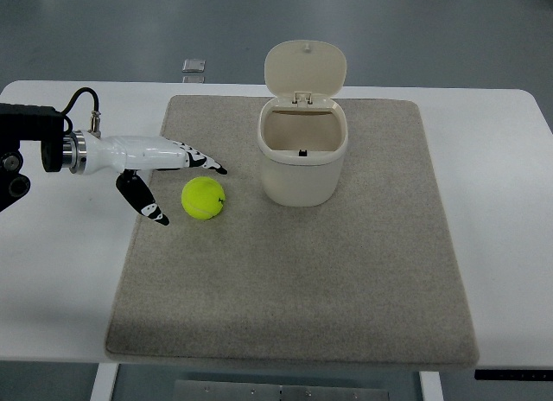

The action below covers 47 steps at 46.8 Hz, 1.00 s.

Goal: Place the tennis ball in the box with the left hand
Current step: 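Lower the left hand and reach toward the yellow tennis ball, then close the left hand fingers around the tennis ball and lift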

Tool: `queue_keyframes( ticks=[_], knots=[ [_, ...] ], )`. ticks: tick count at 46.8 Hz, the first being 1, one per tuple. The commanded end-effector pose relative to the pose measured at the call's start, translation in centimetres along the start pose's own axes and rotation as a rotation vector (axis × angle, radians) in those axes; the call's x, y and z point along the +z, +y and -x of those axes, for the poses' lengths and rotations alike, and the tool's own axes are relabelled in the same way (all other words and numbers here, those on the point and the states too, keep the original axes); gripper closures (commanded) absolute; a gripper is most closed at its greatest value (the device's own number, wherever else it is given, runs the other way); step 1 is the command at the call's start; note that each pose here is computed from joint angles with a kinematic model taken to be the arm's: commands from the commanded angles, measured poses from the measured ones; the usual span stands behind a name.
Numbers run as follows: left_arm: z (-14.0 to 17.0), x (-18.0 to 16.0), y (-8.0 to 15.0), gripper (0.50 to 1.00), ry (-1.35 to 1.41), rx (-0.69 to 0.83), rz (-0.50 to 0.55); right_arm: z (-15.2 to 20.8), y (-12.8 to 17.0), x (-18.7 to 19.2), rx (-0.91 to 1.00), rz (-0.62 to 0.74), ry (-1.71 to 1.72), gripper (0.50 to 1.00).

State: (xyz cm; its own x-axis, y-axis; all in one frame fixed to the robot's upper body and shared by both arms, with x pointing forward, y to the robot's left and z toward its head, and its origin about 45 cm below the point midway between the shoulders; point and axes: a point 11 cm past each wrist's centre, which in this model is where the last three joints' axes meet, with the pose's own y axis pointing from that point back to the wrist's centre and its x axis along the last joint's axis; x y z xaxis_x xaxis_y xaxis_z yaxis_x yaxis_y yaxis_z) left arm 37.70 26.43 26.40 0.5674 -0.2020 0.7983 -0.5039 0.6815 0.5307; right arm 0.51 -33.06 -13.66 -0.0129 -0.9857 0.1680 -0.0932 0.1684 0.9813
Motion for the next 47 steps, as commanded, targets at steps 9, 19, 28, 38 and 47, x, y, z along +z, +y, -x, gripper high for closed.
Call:
queue_keyframes(
  ticks=[9,19,28,38,47],
  knots=[
    [0.4,1.0,-2.7,0.525,-0.049,-0.013,0.017,0.0,0.0,0.0,0.0,0.0,0.0,0.599],
    [0.8,0.5,-3.9,0.527,-0.116,-0.013,-0.019,0.0,0.0,0.0,0.0,0.0,-0.001,0.597],
    [0.6,0.4,-4.0,0.553,-0.154,-0.021,-0.033,0.0,0.0,0.0,0.0,0.0,0.0,0.597],
    [0.6,0.5,-4.0,0.69,-0.158,-0.023,-0.031,0.0,0.0,0.0,0.0,0.0,0.0,0.599],
    [0.3,0.6,-3.9,0.879,-0.164,-0.017,-0.029,0.0,0.0,0.0,0.0,0.0,0.0,0.599]
  ],
)
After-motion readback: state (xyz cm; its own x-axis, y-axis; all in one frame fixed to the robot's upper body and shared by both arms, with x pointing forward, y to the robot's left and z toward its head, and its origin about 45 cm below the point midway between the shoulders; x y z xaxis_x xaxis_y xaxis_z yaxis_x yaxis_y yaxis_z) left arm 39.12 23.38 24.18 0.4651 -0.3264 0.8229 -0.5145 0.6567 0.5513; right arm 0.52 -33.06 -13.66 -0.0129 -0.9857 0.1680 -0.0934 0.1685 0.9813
